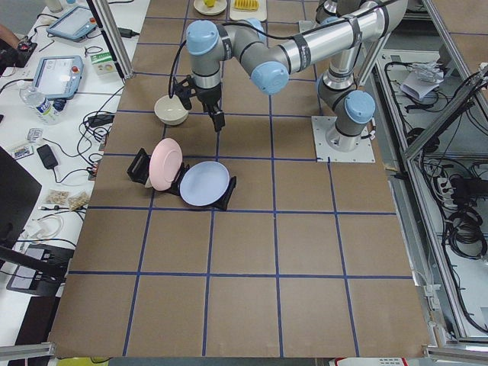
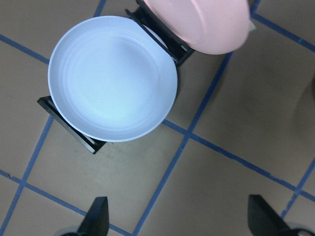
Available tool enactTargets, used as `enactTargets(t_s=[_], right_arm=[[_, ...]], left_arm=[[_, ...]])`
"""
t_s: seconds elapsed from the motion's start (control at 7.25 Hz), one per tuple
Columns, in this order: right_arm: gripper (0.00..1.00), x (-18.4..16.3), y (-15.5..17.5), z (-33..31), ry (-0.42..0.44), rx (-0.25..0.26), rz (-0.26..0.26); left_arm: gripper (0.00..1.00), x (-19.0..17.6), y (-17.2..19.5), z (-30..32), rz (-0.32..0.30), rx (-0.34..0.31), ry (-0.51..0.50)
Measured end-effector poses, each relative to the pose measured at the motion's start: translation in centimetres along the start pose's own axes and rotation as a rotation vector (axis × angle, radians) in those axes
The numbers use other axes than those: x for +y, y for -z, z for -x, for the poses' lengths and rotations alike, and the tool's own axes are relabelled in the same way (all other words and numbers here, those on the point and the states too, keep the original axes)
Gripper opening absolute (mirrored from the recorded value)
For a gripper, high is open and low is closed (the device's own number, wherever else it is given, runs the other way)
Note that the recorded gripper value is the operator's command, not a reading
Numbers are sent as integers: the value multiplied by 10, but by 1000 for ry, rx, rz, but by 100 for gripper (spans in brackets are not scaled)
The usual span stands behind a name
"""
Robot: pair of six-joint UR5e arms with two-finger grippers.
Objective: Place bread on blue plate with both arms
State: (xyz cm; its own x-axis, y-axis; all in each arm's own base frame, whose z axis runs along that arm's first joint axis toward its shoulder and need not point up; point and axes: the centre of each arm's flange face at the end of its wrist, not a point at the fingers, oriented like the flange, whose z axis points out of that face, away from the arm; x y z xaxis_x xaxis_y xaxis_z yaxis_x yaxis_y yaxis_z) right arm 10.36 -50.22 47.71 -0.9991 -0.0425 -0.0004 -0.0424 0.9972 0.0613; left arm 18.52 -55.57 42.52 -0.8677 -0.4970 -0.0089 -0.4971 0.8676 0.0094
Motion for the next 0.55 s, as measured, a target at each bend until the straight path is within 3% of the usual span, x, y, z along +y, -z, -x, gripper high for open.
enactTargets(t_s=[0.55], right_arm=[[100, -2, -34, -80, -11, -22, 46]], left_arm=[[100, -78, -124, 104, 65, 18, 59]])
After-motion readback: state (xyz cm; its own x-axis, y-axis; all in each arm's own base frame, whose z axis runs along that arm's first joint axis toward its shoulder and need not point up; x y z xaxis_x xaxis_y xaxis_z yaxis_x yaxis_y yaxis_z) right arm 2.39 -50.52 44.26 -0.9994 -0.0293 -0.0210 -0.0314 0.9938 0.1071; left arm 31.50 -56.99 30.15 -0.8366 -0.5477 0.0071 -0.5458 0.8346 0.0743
